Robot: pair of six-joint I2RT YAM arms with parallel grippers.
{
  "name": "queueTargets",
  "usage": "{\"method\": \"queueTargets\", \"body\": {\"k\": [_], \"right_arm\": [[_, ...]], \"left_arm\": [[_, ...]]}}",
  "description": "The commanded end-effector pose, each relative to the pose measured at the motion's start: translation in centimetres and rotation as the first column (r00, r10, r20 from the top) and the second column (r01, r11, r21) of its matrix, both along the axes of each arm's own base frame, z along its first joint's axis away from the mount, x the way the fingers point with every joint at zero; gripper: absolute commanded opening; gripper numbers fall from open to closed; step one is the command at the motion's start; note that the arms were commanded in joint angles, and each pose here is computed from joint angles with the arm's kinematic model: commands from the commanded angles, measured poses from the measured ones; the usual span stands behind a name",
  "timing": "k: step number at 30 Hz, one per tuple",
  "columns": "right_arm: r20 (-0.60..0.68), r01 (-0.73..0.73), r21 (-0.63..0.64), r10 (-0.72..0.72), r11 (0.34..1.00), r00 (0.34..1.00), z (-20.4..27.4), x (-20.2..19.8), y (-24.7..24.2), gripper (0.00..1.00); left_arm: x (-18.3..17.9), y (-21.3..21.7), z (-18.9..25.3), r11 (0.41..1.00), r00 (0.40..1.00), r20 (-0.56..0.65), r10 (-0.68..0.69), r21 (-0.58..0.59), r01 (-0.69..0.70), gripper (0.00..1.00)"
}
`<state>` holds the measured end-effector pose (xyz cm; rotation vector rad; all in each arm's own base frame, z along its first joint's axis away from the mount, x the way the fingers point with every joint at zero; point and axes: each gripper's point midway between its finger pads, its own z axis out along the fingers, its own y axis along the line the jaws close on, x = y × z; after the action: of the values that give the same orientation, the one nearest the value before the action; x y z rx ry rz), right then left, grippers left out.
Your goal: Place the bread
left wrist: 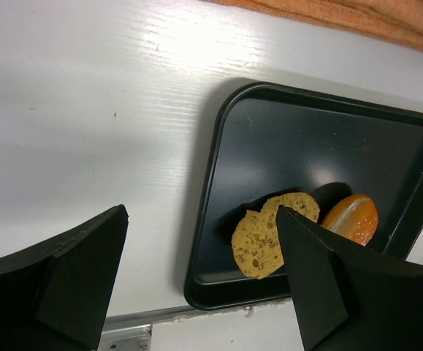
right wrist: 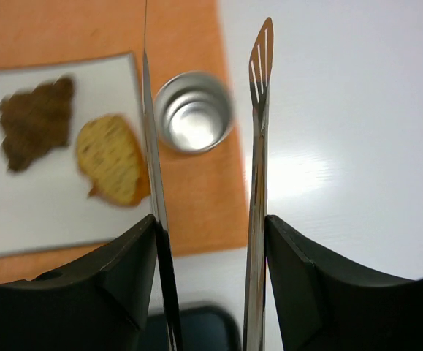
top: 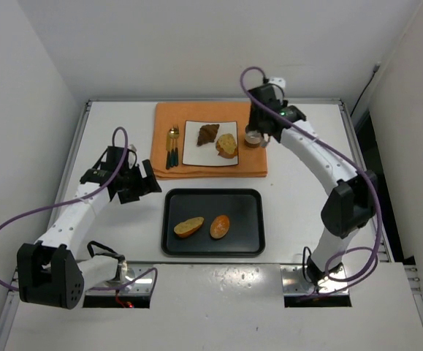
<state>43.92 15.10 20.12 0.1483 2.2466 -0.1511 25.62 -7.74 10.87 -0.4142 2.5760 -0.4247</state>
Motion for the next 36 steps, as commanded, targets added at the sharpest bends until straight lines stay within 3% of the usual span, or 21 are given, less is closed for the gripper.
{"method": "queueTargets", "body": {"k": [1, 6, 11, 18, 21, 24, 29, 36], "right_arm": [[0.137, 0.140, 0.026, -0.142, 0.990, 0.980, 4.5, 1.8, -5.2, 0.59], [0.149, 0.270, 0.027, -0.270, 0.963, 0.951, 3.6, 1.6, -11.4, 0.59], [0.136, 0.400, 0.024, -0.399, 0.916, 0.907, -0.8, 1.4, -16.7, 0.59], [0.110, 0.487, 0.043, -0.488, 0.872, 0.866, -7.3, 2.0, -19.7, 0.59], [0.065, 0.494, 0.046, -0.496, 0.868, 0.866, -10.1, 2.1, -19.7, 0.64], [-0.010, 0.498, 0.024, -0.498, 0.867, 0.867, -12.8, 1.7, -19.7, 0.77], [-0.046, 0.485, 0.036, -0.483, 0.874, 0.874, -12.6, 2.4, -19.5, 0.95], [-0.066, 0.510, 0.019, -0.508, 0.860, 0.859, -6.7, 2.7, -19.7, 1.00]], "left_arm": [[1.7, 0.0, 2.2, 1.000, 0.997, 0.076, 0.003, -0.013, -0.002, 0.88], [2.4, -0.1, 3.1, 1.000, 0.995, 0.104, 0.012, -0.023, -0.010, 0.88], [3.0, 0.1, 3.4, 0.999, 0.993, 0.112, 0.029, -0.030, -0.026, 0.88], [3.6, -0.2, 4.1, 0.999, 0.992, 0.124, 0.024, -0.038, -0.019, 0.88], [3.8, -0.3, 4.5, 0.999, 0.991, 0.132, 0.019, -0.046, -0.013, 0.88], [3.8, -0.3, 4.2, 0.999, 0.992, 0.123, 0.019, -0.045, -0.014, 0.88], [3.8, -0.3, 4.2, 0.999, 0.992, 0.123, 0.019, -0.045, -0.014, 0.88], [4.2, -0.3, 4.7, 0.999, 0.991, 0.136, 0.010, -0.040, -0.005, 0.88]]}}
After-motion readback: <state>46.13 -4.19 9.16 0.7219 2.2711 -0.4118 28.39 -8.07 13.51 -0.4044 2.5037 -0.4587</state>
